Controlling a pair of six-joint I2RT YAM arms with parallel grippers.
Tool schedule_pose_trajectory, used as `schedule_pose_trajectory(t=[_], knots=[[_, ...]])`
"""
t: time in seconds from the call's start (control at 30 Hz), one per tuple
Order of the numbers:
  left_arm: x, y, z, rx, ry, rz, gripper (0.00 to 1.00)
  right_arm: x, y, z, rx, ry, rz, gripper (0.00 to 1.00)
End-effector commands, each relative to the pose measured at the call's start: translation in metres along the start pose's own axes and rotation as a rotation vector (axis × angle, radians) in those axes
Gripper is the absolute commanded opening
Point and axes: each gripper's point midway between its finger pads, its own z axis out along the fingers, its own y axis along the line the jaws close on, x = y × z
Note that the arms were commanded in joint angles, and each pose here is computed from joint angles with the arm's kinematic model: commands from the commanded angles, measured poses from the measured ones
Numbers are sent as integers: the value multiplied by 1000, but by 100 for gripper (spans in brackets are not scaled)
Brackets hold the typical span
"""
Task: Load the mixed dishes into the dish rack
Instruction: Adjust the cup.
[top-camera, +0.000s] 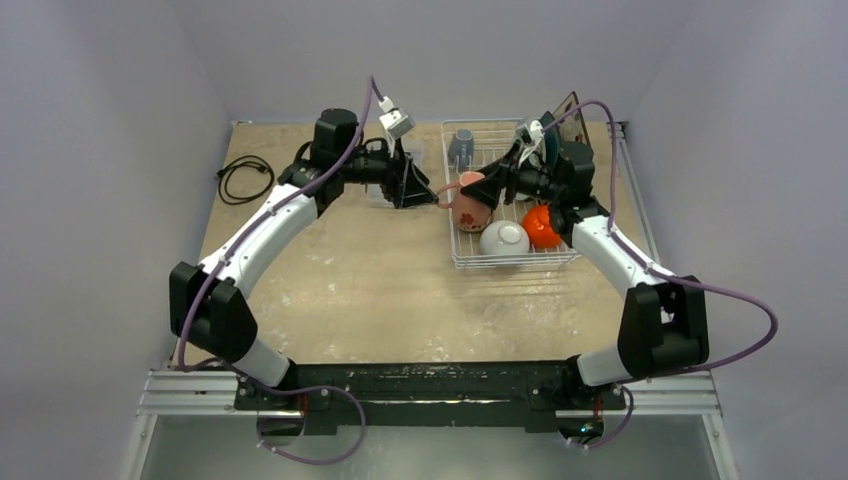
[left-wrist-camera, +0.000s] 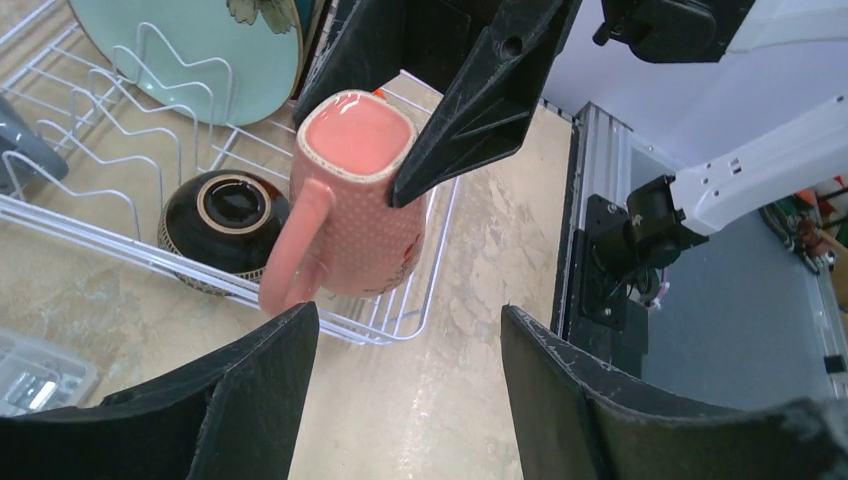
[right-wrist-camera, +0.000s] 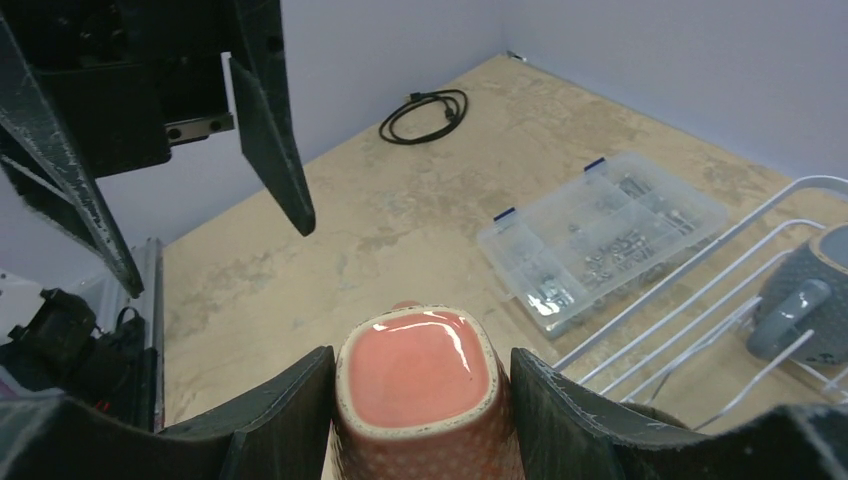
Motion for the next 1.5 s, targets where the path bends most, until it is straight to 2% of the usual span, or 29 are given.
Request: schedule_pose_trajectory(t=[0.0, 0.17, 0.33, 0.5, 0.87, 0.9, 0.97, 1.03, 1.17, 1.2, 1.23, 1.27, 1.37, 1.47], knots=[[12, -5, -8, 104, 116, 88, 66, -37, 27, 2, -145, -52, -106, 0], [19, 10, 0, 161, 131, 59, 68, -32, 27, 2, -163, -45, -110, 0], [30, 26, 23, 164, 173, 42, 68, -34, 30, 2, -175, -52, -107, 0], [34, 39, 42, 179, 165, 16, 66, -35, 31, 2, -180, -53, -109, 0], [45, 34, 58, 220, 178, 29, 40, -36, 33, 2, -183, -54, -111, 0], [46, 36, 58, 210, 179, 33, 33, -37, 33, 2, -183, -55, -111, 0], [46, 42, 59, 168, 177, 44, 12, -37, 33, 2, -183, -54, -108, 0], [42, 44, 57, 134, 166, 65, 1, -37, 33, 1, -179, -55, -104, 0], [23, 46, 52, 21, 94, 99, 0, -41, 15, 3, -47, -58, -53, 0], [19, 47, 51, -31, 76, 86, 0, -43, 6, 2, 20, -55, -29, 5], [13, 49, 50, -92, 56, 78, 0, -46, -6, 0, 118, -55, 10, 17], [7, 50, 49, -154, 36, 79, 0, -49, -23, -5, 244, -67, 45, 33], [-15, 51, 48, -341, -61, 93, 0, -53, -53, -34, 552, -94, 192, 71], [-38, 55, 51, -510, -150, 62, 0, -59, -74, -85, 890, -184, 315, 94]])
